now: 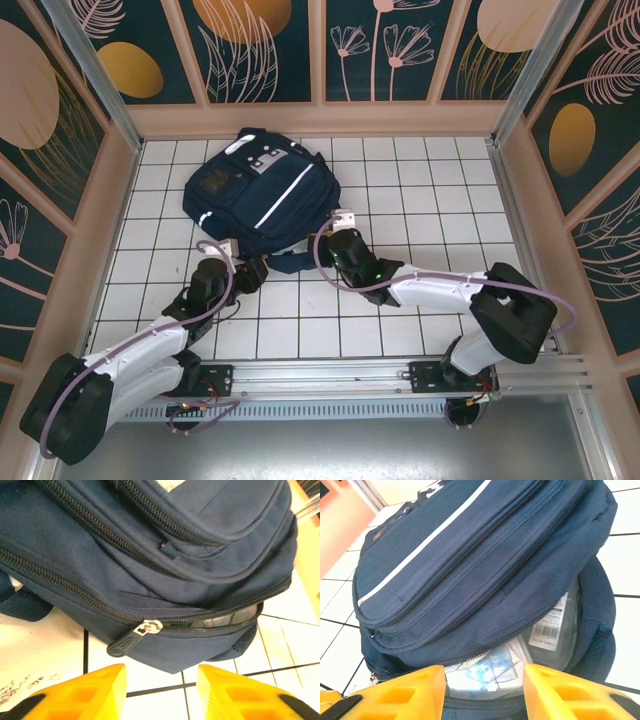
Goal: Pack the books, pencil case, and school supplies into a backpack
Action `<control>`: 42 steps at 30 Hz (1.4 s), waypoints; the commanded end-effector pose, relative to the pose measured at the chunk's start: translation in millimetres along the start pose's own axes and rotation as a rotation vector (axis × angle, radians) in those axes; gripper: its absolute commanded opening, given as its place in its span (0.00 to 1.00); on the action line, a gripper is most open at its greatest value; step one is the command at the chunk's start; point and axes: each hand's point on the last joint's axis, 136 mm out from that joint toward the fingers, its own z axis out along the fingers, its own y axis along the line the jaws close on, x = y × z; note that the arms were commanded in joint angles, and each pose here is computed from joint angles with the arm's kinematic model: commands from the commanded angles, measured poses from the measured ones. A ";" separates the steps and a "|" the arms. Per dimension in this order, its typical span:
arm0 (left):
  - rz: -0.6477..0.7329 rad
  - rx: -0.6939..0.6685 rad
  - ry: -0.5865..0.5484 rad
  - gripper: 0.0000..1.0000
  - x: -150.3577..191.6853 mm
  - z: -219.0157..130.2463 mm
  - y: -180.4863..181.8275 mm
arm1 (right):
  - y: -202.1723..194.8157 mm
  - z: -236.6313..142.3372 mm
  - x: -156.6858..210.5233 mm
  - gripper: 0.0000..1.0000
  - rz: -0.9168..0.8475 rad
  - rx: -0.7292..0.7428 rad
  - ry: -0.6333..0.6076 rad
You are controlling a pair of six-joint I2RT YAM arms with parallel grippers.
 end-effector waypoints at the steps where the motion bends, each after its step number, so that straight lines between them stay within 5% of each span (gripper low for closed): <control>1: 0.088 0.018 -0.024 0.46 -2.5 5.0 -3.0 | 1.7 -9.4 -7.1 0.46 0.017 -0.040 -0.024; 15: 0.208 0.072 0.037 0.54 1.4 38.0 -16.4 | -10.5 -21.8 -5.0 0.46 0.043 -0.035 -0.039; 29: 0.217 -0.109 0.028 0.61 -6.6 48.2 12.1 | -12.8 -24.2 -0.9 0.46 0.057 -0.040 -0.034; 42: 0.215 0.039 0.073 0.32 3.9 44.6 -12.3 | -13.7 -22.4 1.5 0.46 0.062 -0.036 -0.029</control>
